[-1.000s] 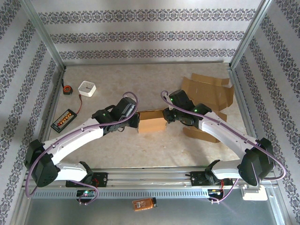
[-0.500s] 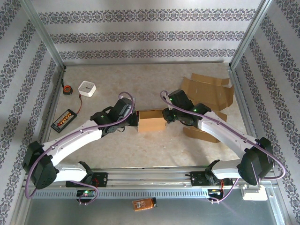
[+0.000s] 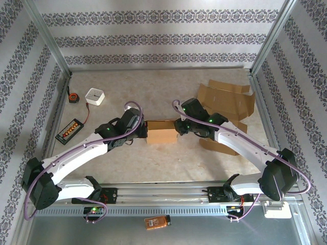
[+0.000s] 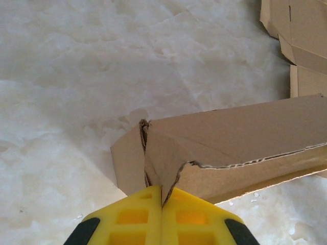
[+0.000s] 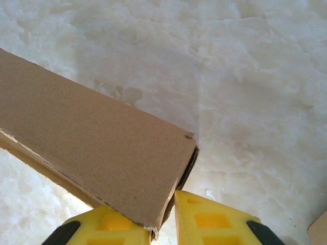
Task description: Fold the paper box
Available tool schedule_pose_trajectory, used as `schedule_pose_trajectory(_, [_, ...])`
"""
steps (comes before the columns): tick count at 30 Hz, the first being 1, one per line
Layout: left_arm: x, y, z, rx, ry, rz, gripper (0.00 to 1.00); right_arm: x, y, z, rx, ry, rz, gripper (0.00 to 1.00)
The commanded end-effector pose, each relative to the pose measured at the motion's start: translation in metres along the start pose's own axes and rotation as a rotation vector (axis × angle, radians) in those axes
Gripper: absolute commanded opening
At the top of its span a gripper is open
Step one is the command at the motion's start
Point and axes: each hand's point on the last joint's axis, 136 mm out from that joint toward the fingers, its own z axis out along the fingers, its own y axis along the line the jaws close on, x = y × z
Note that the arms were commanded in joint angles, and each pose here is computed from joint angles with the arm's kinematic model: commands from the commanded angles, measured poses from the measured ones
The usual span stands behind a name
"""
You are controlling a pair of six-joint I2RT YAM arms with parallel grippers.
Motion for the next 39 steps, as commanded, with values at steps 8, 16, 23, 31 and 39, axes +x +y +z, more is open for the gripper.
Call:
schedule_pose_trajectory(8, [0.010, 0.051, -0.010, -0.209, 0.055, 0.089, 0.00, 0.032, -0.017, 0.005, 0.079, 0.122, -0.004, 0.19])
schedule_pose_trajectory(16, [-0.003, 0.018, -0.010, -0.041, 0.008, 0.021, 0.00, 0.031, -0.016, 0.006, 0.074, 0.122, -0.002, 0.19])
schedule_pose_trajectory(23, [-0.030, -0.003, -0.025, 0.122, -0.047, -0.155, 0.00, 0.032, -0.014, 0.007, 0.069, 0.126, -0.002, 0.19])
schedule_pose_trajectory(31, [-0.025, -0.005, -0.015, 0.196, -0.024, -0.236, 0.00, 0.034, -0.013, 0.009, 0.066, 0.135, -0.005, 0.19])
schedule_pose_trajectory(39, [-0.023, -0.005, -0.009, 0.221, -0.003, -0.271, 0.00, 0.034, -0.012, 0.010, 0.065, 0.136, -0.009, 0.19])
